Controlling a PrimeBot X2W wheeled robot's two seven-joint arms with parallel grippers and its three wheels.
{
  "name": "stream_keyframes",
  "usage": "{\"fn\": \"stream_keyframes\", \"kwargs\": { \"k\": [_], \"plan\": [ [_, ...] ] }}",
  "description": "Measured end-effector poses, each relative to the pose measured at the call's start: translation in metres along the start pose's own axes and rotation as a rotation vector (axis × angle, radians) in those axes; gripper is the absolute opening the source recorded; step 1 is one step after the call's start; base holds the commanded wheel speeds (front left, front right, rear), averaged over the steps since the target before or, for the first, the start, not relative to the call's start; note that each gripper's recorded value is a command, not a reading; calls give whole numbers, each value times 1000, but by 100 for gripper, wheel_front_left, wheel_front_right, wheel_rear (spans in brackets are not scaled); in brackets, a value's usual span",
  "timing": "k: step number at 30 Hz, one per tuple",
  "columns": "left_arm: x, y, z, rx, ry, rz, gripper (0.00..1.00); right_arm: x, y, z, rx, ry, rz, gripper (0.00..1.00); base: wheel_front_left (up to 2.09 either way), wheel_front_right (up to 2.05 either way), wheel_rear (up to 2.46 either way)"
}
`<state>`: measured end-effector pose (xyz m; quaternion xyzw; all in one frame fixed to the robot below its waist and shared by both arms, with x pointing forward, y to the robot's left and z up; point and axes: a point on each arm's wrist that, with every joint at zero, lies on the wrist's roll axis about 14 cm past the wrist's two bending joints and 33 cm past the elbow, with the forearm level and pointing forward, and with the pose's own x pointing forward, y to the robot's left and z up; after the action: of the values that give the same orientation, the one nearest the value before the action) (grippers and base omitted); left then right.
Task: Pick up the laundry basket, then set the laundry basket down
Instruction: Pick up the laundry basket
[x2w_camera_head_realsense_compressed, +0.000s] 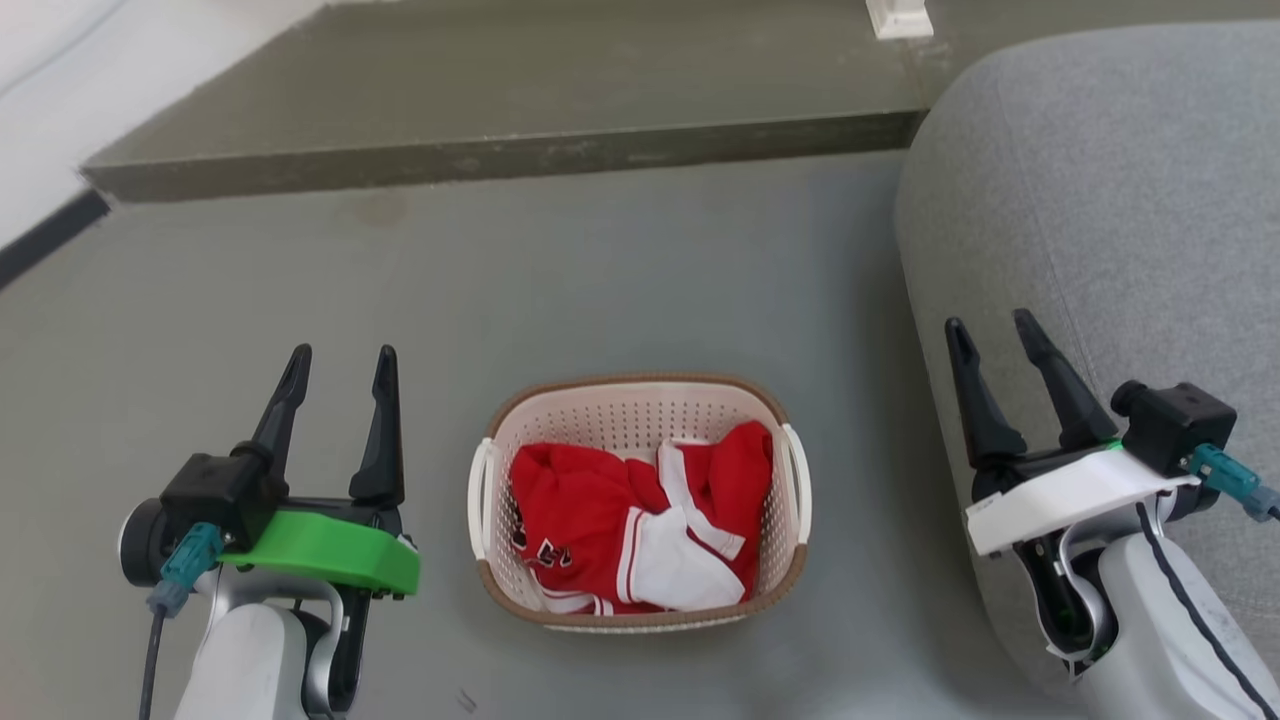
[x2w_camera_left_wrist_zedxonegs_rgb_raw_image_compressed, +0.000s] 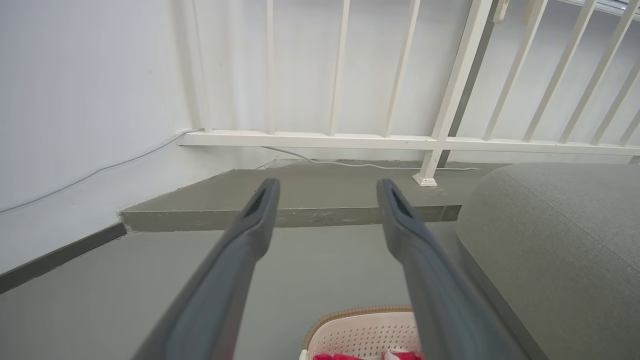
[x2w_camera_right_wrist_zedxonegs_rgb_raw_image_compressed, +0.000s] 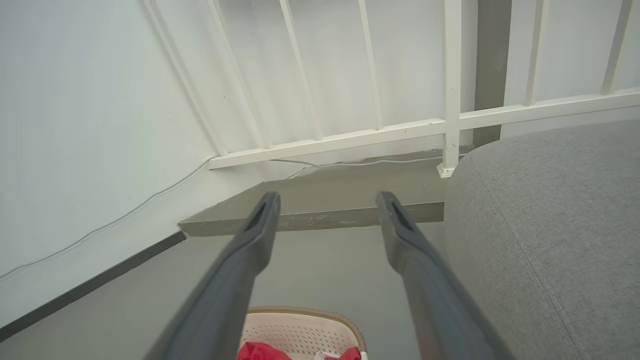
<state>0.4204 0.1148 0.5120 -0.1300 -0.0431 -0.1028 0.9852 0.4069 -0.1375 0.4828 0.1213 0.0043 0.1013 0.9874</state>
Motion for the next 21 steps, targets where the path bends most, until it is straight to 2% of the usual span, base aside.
{"fn": "stream_keyframes", "kwargs": {
  "k": [21],
  "plan": [
    [40,5,-62,-45,127,-12,100,29,-32,-52,15,129,-60,100,0,0,0]
  ]
}}
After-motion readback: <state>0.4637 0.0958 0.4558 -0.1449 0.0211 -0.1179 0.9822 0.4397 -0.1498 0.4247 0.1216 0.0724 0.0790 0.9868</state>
